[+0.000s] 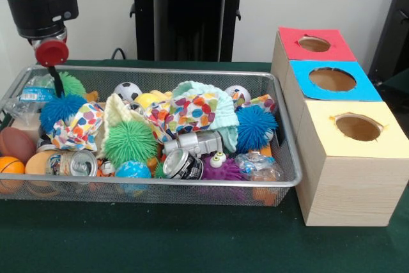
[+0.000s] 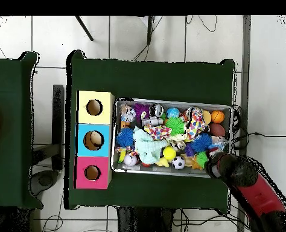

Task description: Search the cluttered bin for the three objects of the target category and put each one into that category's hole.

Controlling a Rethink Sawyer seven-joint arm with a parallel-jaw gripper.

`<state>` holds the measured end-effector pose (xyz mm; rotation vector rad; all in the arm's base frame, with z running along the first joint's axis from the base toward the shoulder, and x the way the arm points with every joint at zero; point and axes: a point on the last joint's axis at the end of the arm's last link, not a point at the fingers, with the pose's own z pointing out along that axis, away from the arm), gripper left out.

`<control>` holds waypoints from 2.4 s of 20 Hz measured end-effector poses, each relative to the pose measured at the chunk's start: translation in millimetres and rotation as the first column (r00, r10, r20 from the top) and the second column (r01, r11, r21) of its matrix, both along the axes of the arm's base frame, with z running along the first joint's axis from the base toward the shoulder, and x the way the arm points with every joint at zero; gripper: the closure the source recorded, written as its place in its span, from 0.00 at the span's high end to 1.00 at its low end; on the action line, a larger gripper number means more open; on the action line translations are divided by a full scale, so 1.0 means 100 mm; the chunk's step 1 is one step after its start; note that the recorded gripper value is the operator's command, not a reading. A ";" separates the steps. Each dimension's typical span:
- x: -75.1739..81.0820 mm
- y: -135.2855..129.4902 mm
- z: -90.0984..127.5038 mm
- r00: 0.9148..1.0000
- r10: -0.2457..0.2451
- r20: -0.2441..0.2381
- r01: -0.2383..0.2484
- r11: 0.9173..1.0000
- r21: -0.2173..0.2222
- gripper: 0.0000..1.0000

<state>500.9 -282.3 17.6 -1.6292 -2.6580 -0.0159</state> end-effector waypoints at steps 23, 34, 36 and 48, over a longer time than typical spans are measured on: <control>0.30 -0.44 0.00 0.998 -0.004 0.061 0.005 1.000 -0.018 1.00; 0.40 -0.47 0.01 0.997 -0.002 0.082 0.003 1.000 -0.014 1.00; 0.43 -0.48 0.02 0.996 -0.001 0.088 0.002 1.000 -0.013 1.00; 0.50 -0.53 0.05 0.995 0.005 0.099 -0.003 1.000 -0.015 0.00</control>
